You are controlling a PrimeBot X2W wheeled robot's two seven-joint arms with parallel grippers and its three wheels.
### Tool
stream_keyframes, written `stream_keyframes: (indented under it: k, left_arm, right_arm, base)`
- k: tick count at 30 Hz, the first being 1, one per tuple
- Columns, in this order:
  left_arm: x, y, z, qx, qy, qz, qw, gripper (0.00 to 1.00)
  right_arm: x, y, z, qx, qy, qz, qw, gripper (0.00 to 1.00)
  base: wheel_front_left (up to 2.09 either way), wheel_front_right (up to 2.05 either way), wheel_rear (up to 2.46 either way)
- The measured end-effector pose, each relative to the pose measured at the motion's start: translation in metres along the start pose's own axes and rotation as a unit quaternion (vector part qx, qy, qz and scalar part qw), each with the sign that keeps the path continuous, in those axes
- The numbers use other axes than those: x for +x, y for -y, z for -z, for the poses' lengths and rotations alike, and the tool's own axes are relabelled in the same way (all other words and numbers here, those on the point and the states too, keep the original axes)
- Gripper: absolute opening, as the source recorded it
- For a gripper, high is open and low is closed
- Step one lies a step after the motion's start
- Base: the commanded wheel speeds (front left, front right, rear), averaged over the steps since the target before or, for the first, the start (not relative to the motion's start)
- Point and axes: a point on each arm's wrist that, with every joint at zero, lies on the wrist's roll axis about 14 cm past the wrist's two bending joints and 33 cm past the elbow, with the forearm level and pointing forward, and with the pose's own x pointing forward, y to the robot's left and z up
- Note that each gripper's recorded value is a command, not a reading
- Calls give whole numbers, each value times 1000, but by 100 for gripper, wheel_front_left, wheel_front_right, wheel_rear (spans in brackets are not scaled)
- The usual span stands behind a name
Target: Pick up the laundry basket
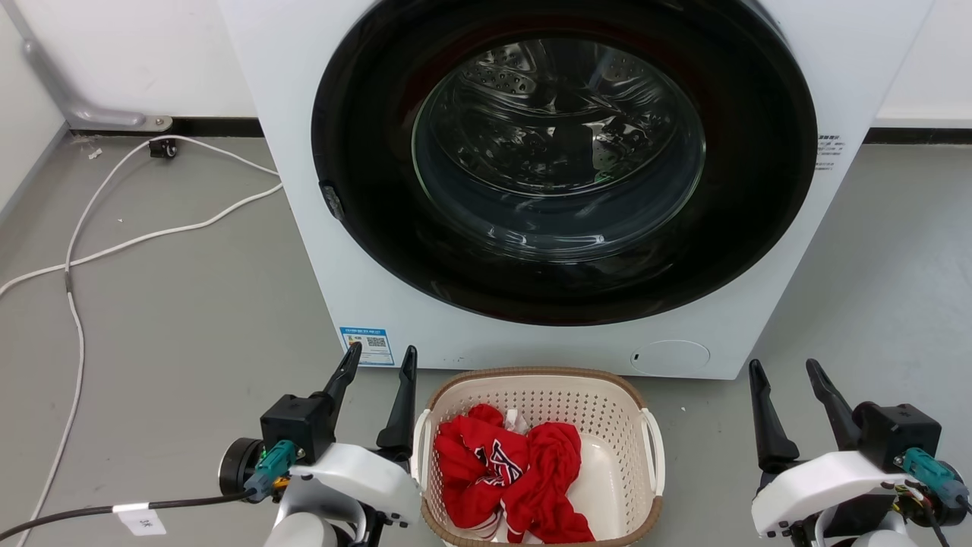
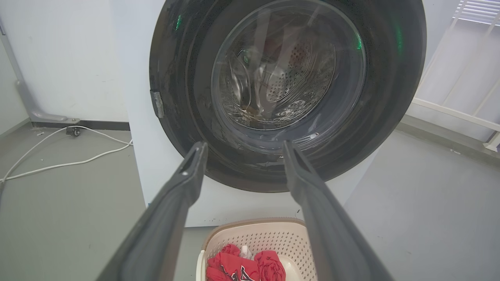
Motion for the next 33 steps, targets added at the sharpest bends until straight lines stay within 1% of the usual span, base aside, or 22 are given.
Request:
stream_keyframes:
  k: [22, 28, 33]
  left_arm:
    - [0, 5, -1, 66, 11, 12, 998, 100]
    - [0, 6, -1, 83, 12, 15, 996, 100]
    - [-1, 6, 0, 84, 10, 14, 996, 100]
  right_arm:
    - [4, -6, -6, -61, 24, -15, 998, 100]
    - [5, -8, -7, -70, 27, -19, 997, 100]
    - [5, -6, -7, -63, 28, -15, 998, 100]
  base:
    - [0, 0, 0]
    - [0, 0, 0]
    - [0, 0, 0]
